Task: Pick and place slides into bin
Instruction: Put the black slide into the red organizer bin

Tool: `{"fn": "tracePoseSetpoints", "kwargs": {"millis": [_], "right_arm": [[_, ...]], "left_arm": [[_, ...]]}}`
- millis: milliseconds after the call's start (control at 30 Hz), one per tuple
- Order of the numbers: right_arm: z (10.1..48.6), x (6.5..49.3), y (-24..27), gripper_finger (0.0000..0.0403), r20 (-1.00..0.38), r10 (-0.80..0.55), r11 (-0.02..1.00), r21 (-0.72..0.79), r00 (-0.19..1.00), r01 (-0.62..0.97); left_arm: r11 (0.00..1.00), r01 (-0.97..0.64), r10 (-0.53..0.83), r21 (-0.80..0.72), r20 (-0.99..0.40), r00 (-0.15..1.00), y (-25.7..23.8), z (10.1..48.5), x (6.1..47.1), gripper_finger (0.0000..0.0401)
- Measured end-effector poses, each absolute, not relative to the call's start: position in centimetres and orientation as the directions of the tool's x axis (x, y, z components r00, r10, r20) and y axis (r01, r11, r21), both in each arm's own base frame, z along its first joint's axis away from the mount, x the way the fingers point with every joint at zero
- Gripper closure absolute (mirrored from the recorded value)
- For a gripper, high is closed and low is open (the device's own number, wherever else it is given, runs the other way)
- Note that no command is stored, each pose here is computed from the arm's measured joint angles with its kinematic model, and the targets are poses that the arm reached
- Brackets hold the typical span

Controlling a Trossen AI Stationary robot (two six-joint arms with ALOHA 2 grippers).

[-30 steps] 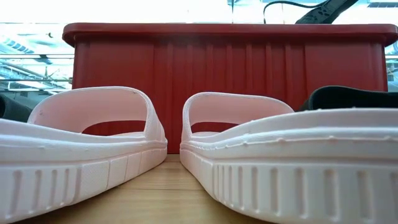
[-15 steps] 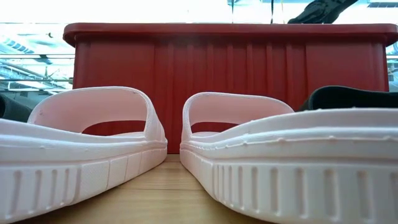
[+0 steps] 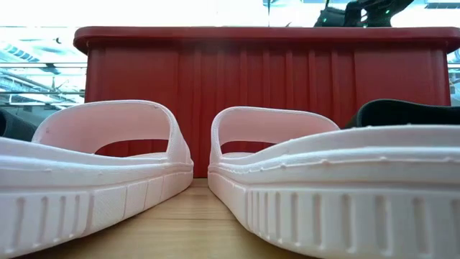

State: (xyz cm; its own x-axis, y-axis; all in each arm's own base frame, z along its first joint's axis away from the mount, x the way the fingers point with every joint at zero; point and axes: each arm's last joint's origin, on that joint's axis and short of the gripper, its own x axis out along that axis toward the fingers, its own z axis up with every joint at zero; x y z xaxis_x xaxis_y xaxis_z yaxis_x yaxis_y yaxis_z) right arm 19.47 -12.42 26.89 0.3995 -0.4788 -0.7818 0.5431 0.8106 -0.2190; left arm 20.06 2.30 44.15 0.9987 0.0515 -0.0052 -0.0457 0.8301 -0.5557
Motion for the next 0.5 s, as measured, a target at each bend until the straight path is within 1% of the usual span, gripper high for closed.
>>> {"fn": "tracePoseSetpoints", "kwargs": {"millis": [167,300,400,500], "right_arm": [[28.2,18.9,-11.4,0.0202,-0.741,-0.492,0.805,-0.187,0.456,0.564],[28.8,18.5,-11.0,0.0202,-0.72,-0.5,0.792,-0.156,0.481,0.59],[29.2,18.1,-10.8,0.0202,-0.705,-0.505,0.776,-0.117,0.498,0.62],[29.7,18.0,-10.5,0.0202,-0.688,-0.483,0.782,-0.06,0.543,0.62]], "left_arm": [[0.835,-0.046,0.052,-0.548,-0.005,0.999,2.3,44.1,20.1,0.0375],[0.838,-0.048,0.054,-0.544,-0.005,0.999,2.3,44.1,20.1,0.0375],[0.846,-0.05,0.055,-0.53,-0.005,0.998,2.3,44.1,20.1,0.0375],[0.846,-0.05,0.055,-0.53,-0.005,0.998,2.3,44.1,20.1,0.0375]]}}
